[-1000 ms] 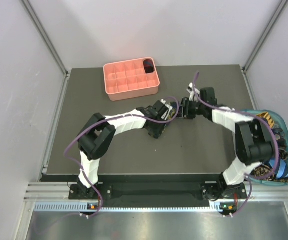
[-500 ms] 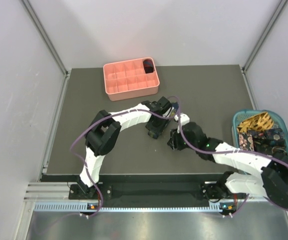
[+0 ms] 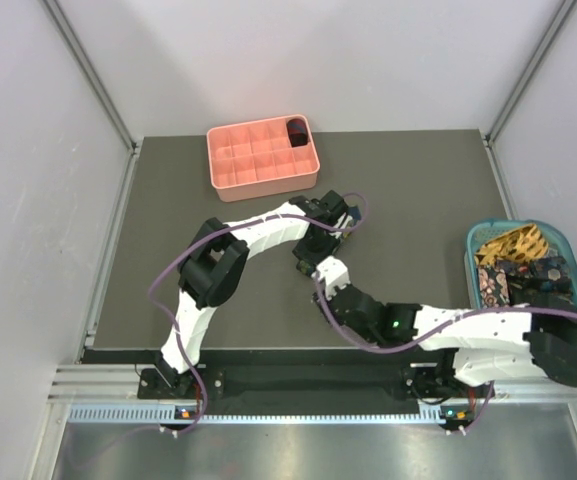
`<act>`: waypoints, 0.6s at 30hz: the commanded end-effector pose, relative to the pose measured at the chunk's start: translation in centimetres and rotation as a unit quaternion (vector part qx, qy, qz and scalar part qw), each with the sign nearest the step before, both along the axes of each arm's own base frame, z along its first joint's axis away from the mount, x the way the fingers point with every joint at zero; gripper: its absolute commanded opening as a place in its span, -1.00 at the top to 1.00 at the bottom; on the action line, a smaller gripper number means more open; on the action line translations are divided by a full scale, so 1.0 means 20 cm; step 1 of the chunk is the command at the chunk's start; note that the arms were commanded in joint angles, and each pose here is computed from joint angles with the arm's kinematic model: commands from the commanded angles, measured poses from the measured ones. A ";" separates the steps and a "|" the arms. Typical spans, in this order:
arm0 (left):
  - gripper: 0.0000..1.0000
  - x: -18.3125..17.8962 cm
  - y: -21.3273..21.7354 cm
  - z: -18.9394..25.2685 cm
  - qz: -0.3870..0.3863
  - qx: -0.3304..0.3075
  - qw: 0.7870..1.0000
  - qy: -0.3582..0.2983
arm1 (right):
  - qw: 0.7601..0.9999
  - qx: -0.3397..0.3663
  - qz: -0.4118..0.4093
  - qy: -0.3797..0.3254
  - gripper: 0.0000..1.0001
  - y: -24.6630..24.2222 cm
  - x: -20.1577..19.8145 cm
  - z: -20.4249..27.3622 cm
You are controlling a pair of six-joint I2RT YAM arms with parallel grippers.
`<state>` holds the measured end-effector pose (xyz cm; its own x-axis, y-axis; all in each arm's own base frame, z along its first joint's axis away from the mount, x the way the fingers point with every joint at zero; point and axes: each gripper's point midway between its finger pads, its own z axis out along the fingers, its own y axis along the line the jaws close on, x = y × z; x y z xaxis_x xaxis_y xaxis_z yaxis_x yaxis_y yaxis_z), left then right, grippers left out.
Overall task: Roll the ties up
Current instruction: Roll the tie
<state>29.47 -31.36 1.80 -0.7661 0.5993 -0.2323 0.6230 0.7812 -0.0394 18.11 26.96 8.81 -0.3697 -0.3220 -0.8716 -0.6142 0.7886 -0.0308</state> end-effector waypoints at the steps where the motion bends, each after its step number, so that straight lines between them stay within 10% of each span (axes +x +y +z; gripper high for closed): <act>1: 0.47 -0.34 0.27 -0.21 -0.010 0.113 0.982 0.148 | 0.997 -0.037 -0.002 -0.066 0.12 0.10 0.03 0.10; 18: 0.48 -0.41 0.35 -0.20 -0.016 0.136 0.976 0.171 | 0.879 -0.442 -0.026 -0.177 -0.49 0.31 0.21 -0.05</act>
